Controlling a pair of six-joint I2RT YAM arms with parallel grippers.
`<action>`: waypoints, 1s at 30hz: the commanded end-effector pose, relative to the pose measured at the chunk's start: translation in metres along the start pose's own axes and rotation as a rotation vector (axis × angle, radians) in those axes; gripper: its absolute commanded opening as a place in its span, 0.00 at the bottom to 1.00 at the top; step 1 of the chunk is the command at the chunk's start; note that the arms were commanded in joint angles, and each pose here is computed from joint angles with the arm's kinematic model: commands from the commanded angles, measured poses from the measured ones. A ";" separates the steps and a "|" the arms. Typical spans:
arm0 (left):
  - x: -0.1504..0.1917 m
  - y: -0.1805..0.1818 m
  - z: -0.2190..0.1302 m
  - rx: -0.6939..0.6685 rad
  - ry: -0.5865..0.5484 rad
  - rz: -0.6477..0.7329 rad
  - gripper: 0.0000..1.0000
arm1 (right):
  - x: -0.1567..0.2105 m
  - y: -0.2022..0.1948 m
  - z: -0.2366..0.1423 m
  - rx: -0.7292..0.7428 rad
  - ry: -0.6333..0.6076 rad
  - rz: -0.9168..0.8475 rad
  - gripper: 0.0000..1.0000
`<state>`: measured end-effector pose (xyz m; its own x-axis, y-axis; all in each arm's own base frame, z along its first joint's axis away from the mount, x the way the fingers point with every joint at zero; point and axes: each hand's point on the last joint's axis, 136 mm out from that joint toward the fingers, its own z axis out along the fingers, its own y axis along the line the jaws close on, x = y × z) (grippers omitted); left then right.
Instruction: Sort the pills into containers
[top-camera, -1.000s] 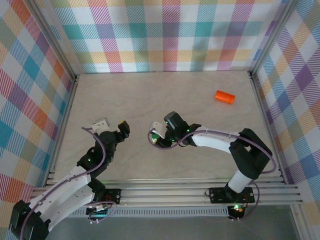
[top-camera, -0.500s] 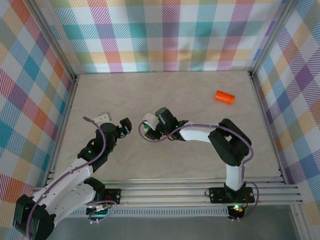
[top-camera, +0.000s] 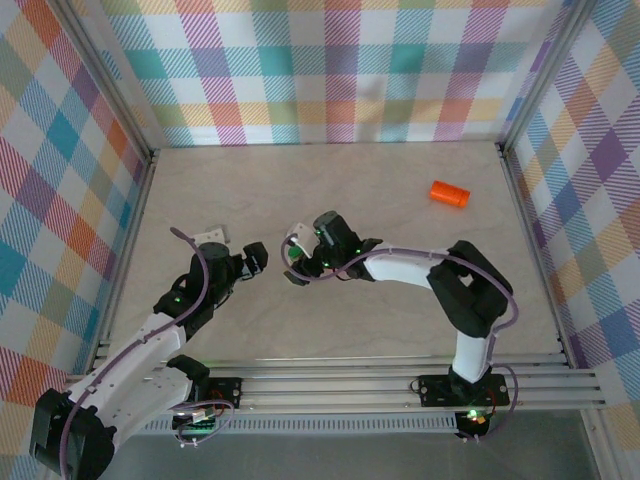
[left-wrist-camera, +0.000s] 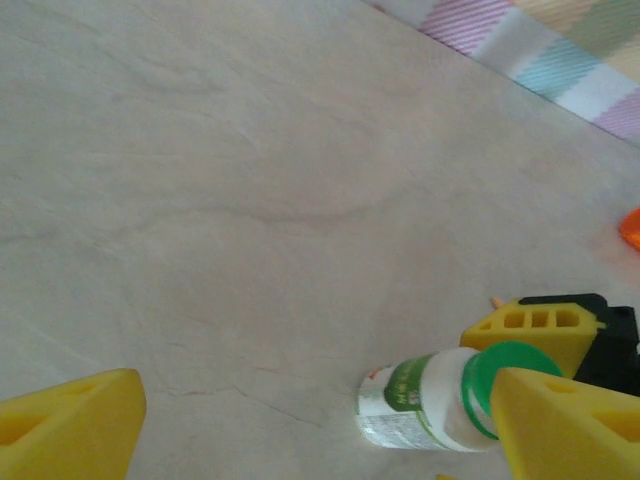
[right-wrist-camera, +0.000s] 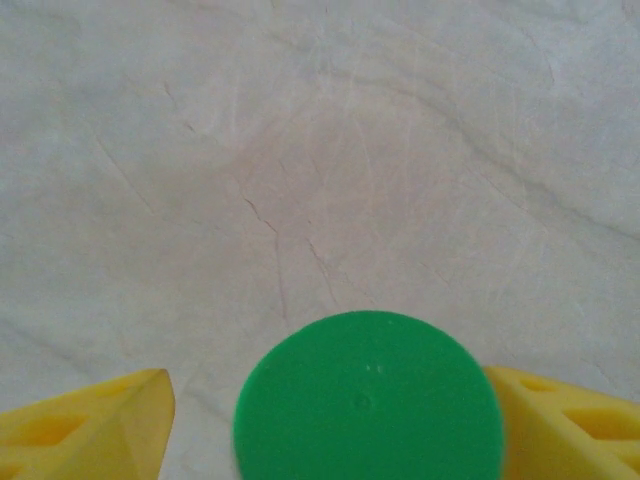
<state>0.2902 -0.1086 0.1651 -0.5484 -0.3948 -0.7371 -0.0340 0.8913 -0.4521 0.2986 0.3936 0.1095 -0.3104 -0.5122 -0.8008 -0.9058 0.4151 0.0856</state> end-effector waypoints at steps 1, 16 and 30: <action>0.012 -0.020 0.007 0.129 0.064 0.001 0.86 | -0.019 -0.002 -0.032 -0.019 -0.042 0.129 0.75; 0.028 -0.039 0.030 0.216 0.157 -0.055 0.59 | -0.039 -0.032 -0.044 0.013 -0.041 0.401 0.60; 0.047 -0.041 0.047 0.242 0.216 -0.090 0.53 | -0.012 -0.020 -0.023 -0.073 -0.059 0.390 0.58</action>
<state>0.3027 -0.1726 0.1230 -0.7268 -0.3696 -0.5790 0.0846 0.7883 -0.6095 0.3228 0.3660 0.1344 -0.6297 -0.2886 -0.7212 -0.7196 0.5666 0.4015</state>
